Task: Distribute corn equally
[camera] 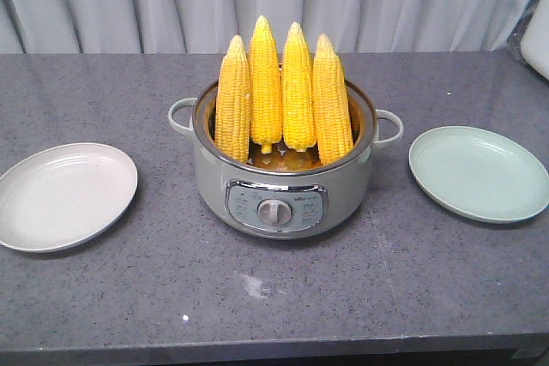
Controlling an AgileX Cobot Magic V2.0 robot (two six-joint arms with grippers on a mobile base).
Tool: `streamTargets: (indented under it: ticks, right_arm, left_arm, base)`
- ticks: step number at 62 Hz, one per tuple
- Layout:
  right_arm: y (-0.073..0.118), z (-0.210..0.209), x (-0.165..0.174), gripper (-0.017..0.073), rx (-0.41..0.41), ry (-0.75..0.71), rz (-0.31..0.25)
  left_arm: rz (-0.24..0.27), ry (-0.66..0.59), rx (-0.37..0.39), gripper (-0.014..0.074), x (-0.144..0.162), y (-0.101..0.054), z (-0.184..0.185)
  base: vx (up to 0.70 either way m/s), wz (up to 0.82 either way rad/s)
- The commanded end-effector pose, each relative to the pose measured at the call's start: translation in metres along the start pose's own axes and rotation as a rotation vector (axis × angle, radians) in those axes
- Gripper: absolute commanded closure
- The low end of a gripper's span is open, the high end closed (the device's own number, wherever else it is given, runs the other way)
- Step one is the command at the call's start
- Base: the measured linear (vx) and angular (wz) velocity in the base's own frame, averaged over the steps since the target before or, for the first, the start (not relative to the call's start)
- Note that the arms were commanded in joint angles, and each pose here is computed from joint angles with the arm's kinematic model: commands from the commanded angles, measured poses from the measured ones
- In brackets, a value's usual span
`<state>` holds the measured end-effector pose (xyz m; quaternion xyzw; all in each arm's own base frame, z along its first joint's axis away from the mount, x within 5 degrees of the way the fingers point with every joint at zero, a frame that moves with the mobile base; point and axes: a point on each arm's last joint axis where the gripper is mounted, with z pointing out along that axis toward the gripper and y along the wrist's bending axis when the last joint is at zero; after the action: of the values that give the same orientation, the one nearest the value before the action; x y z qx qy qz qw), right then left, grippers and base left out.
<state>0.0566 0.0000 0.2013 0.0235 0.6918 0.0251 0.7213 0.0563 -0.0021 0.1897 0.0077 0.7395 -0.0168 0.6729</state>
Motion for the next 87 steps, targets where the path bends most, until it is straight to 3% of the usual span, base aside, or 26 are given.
streamTargets:
  ticks: [1, 87]
  right_arm:
    - [0.0006, -0.0004, -0.0044, 0.0561, -0.006, -0.072, -0.020]
    - [0.0006, -0.0004, -0.0044, 0.0561, -0.006, -0.072, -0.020]
  left_arm:
    - [-0.010, -0.083, 0.000, 0.0601, -0.0062, 0.0000, -0.0013]
    - [-0.010, -0.083, 0.000, 0.0601, -0.0062, 0.0000, -0.0013]
  base:
    - [0.00, 0.00]
    - [0.00, 0.00]
